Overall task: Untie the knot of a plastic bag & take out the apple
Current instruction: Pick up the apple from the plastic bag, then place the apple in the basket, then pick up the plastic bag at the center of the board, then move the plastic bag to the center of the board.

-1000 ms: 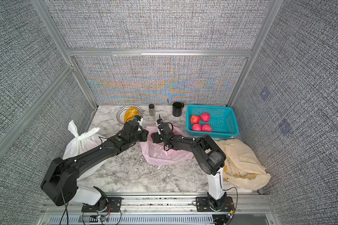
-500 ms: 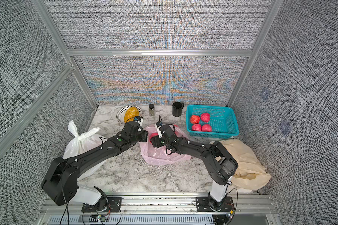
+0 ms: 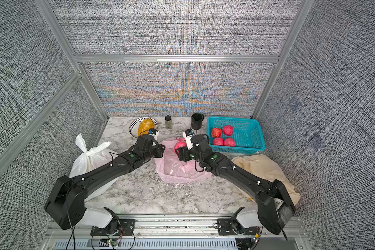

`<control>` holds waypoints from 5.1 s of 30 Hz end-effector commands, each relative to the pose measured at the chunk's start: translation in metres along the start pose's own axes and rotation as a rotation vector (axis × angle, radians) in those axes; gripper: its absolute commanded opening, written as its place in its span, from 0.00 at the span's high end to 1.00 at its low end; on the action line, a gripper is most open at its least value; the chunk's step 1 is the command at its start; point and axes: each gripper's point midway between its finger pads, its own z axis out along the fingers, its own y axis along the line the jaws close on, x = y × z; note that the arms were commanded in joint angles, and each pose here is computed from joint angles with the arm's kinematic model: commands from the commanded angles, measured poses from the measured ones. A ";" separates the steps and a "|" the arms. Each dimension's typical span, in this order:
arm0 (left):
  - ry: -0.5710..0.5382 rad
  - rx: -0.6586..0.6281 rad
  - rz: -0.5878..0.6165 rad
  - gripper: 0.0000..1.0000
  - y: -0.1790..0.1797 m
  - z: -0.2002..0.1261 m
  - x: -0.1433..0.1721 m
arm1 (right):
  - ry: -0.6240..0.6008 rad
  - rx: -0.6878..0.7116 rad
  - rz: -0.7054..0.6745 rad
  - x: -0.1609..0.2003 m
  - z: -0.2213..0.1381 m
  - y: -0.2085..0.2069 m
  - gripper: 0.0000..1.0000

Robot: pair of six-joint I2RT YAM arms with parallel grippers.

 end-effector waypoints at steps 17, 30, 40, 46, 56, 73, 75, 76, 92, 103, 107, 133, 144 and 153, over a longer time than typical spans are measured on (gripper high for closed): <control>0.000 0.074 0.079 0.14 -0.016 -0.012 -0.009 | -0.104 0.448 0.215 -0.036 -0.017 -0.255 0.25; -0.010 0.044 0.102 0.00 -0.012 -0.027 -0.014 | -0.040 0.501 0.276 -0.010 0.008 -0.318 0.25; -0.018 -0.170 0.099 0.00 0.026 -0.055 -0.018 | -0.002 0.489 0.297 0.005 0.020 -0.325 0.15; -0.084 -0.329 0.058 0.00 0.058 -0.079 -0.023 | -0.019 0.483 0.294 -0.002 0.015 -0.322 0.07; -0.120 -0.539 -0.069 0.00 0.113 -0.117 -0.027 | -0.087 0.348 0.238 -0.040 0.002 -0.261 0.02; -0.099 -1.030 -0.267 0.00 0.237 -0.223 -0.020 | -0.004 -0.048 0.083 -0.023 0.013 -0.079 0.02; -0.092 -1.049 -0.300 0.00 0.250 -0.227 -0.017 | 0.013 -0.060 0.072 -0.018 0.013 -0.073 0.02; -0.094 -1.054 -0.317 0.00 0.257 -0.229 -0.017 | 0.023 -0.065 0.064 -0.016 0.014 -0.070 0.02; 0.021 -1.110 -0.418 0.00 0.351 -0.232 0.012 | 0.102 -0.056 0.029 0.010 0.016 -0.069 0.02; 0.145 -1.012 -0.543 0.48 0.362 -0.187 0.048 | 0.111 -0.044 0.027 0.012 0.015 -0.071 0.02; 0.186 -0.955 -0.564 0.83 0.356 -0.178 0.052 | 0.114 -0.044 0.027 0.013 0.016 -0.071 0.02; -0.223 -0.544 -0.415 1.00 0.225 -0.220 -0.043 | 0.424 -0.198 0.093 0.115 0.109 -0.022 0.06; -0.400 -0.421 -0.292 1.00 0.164 -0.269 -0.115 | 0.518 -0.478 -0.001 0.121 0.180 0.112 0.07; -0.402 -0.289 -0.241 1.00 0.123 -0.257 -0.134 | 0.390 -0.686 -0.043 0.076 0.179 0.175 0.04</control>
